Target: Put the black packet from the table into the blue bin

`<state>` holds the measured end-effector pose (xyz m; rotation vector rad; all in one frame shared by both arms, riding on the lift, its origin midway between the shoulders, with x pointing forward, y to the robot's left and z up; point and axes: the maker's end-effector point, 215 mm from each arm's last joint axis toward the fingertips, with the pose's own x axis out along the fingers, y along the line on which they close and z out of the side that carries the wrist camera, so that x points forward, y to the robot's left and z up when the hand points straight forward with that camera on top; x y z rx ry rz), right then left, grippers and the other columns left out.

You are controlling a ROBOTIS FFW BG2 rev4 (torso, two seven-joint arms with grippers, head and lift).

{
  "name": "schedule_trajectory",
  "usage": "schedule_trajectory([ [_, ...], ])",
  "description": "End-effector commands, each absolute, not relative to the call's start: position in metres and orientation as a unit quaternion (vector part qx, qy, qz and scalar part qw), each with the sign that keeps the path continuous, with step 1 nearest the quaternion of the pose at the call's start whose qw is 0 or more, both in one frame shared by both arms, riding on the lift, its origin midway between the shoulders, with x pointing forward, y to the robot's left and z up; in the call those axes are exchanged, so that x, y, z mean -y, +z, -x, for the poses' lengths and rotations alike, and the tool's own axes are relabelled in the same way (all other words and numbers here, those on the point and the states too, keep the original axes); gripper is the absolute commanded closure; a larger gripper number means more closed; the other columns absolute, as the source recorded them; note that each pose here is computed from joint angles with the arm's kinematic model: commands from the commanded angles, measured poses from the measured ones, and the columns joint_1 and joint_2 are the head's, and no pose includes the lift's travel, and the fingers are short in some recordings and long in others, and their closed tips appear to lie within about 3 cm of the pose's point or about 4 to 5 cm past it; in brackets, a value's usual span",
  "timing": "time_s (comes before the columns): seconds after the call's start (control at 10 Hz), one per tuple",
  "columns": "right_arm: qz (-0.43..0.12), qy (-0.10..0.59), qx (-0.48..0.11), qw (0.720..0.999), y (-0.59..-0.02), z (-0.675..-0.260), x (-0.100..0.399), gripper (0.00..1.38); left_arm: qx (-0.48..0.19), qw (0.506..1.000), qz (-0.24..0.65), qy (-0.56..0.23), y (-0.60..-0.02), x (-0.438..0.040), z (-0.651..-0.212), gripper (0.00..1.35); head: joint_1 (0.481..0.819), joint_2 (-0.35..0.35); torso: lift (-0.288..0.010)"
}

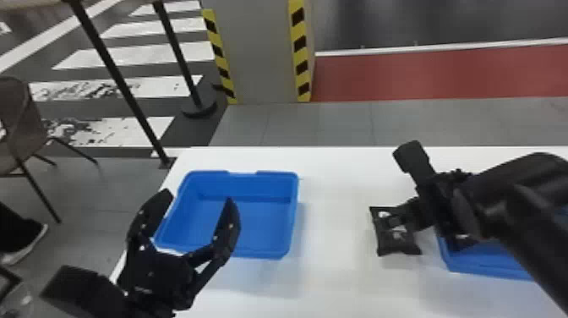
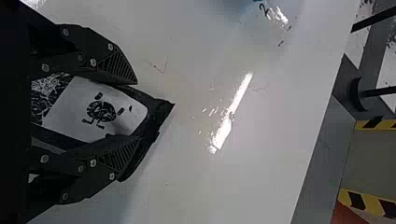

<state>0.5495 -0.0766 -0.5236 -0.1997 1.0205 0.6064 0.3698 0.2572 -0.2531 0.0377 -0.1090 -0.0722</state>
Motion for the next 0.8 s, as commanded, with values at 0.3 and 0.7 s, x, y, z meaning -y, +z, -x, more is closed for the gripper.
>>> schedule_trajectory([
  [0.3,0.072,0.322,-0.454,0.828,-0.516,-0.546,0.044,1.12,0.061,0.997,-0.014,-0.034,-0.251,-0.26,-0.367,0.11,0.695,0.226,-0.11],
  [0.7,0.026,0.327,-0.379,0.865,-0.449,-0.566,0.035,1.12,0.06,0.997,-0.008,-0.043,-0.252,-0.253,-0.366,0.11,0.695,0.272,-0.11],
])
